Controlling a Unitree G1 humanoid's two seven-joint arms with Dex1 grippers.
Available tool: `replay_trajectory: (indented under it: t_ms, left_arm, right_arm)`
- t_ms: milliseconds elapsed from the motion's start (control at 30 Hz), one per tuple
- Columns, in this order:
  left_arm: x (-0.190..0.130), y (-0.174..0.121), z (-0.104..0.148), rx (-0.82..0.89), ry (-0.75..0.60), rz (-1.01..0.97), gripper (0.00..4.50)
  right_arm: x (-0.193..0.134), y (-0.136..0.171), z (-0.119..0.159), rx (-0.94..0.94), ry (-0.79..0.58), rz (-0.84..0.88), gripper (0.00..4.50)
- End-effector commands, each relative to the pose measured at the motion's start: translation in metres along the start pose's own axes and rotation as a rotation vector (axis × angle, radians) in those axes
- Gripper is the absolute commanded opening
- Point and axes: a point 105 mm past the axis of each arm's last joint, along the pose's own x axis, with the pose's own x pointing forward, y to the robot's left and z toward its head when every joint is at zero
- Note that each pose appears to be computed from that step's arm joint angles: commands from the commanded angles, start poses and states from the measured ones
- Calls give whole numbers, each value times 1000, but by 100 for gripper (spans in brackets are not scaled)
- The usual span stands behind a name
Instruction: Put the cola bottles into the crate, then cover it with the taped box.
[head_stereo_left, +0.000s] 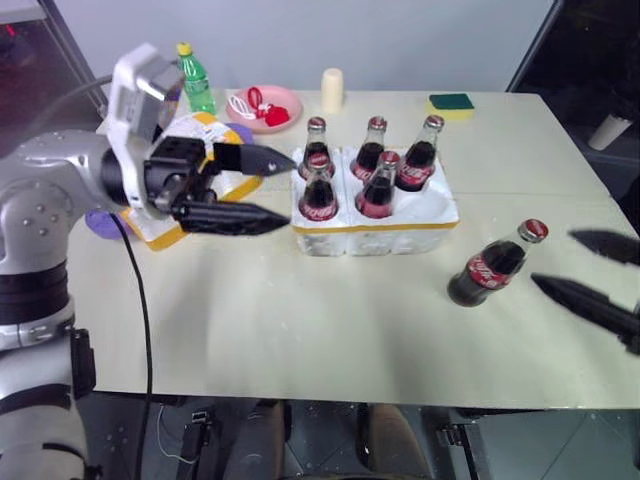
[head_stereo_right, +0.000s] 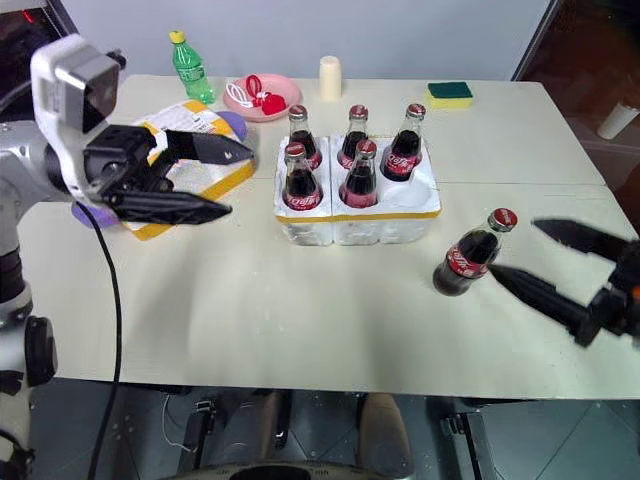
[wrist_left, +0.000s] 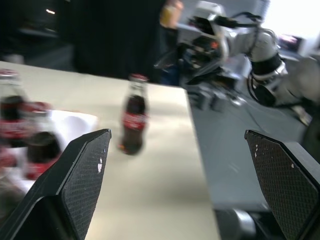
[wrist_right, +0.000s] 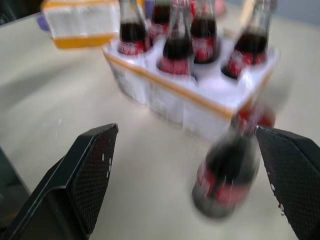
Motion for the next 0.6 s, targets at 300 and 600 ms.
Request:
replay_trajectory:
  t_ms: [300, 600]
  left_arm:
    - [36, 28, -36, 85, 80, 46, 448]
    - [46, 31, -25, 108, 24, 53, 448]
  right_arm:
    - [30, -14, -48, 174, -100, -271, 450]
    - [58, -35, -62, 269, -153, -275, 450]
